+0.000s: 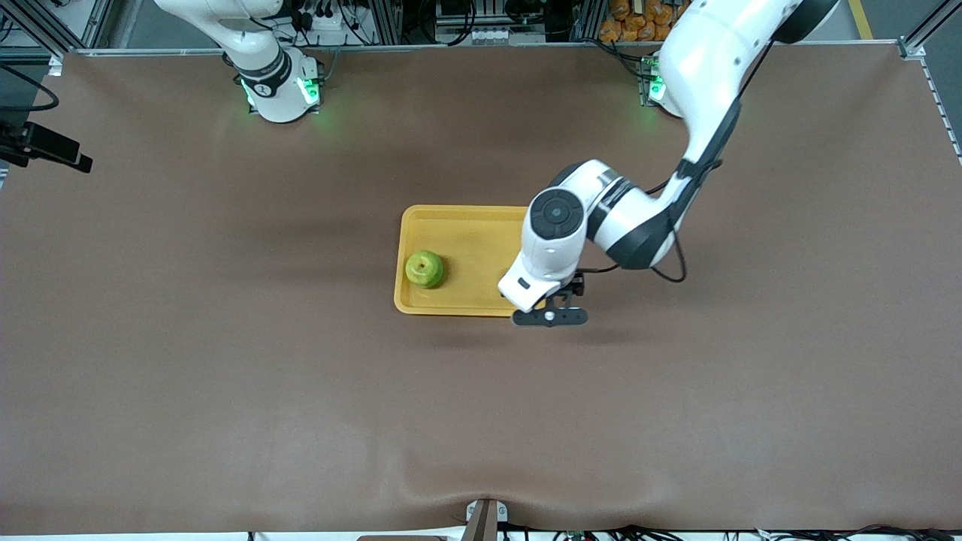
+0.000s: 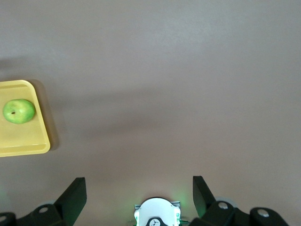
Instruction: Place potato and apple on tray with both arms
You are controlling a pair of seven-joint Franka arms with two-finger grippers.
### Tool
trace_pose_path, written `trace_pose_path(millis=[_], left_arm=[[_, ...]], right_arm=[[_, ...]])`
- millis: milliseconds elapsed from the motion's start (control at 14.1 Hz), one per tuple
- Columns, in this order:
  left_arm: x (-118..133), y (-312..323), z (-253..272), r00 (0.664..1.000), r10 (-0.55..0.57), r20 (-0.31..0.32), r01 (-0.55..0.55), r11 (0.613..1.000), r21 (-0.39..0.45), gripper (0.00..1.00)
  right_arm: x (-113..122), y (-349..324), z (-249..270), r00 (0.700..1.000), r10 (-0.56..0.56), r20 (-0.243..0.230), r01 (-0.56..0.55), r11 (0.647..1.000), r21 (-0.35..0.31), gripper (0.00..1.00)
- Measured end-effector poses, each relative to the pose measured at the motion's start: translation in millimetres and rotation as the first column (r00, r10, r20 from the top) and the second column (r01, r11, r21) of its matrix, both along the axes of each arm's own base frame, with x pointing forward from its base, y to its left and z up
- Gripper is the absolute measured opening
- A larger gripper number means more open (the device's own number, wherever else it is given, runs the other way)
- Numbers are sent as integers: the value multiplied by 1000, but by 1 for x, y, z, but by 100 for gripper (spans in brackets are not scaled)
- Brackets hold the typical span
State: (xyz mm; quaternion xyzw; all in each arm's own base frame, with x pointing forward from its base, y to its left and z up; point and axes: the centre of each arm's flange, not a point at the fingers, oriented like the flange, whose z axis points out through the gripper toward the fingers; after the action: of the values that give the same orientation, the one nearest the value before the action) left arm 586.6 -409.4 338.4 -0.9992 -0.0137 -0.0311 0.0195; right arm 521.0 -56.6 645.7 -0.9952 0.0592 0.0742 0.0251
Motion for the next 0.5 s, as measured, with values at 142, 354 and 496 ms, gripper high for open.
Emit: trace_pose_path(millis=[142, 354, 496], left_arm=[[7, 26, 41, 998, 61, -10, -61, 998, -10, 100], [18, 81, 98, 994, 104, -35, -105, 994, -17, 100], [21, 118, 133, 991, 124, -50, -125, 992, -17, 100]], right_arm=[[5, 3, 3, 999, 2, 41, -2, 1000, 16, 100], [12, 4, 5, 997, 1, 82, -2, 1000, 17, 100], [12, 4, 4, 996, 2, 85, -3, 1000, 17, 100]])
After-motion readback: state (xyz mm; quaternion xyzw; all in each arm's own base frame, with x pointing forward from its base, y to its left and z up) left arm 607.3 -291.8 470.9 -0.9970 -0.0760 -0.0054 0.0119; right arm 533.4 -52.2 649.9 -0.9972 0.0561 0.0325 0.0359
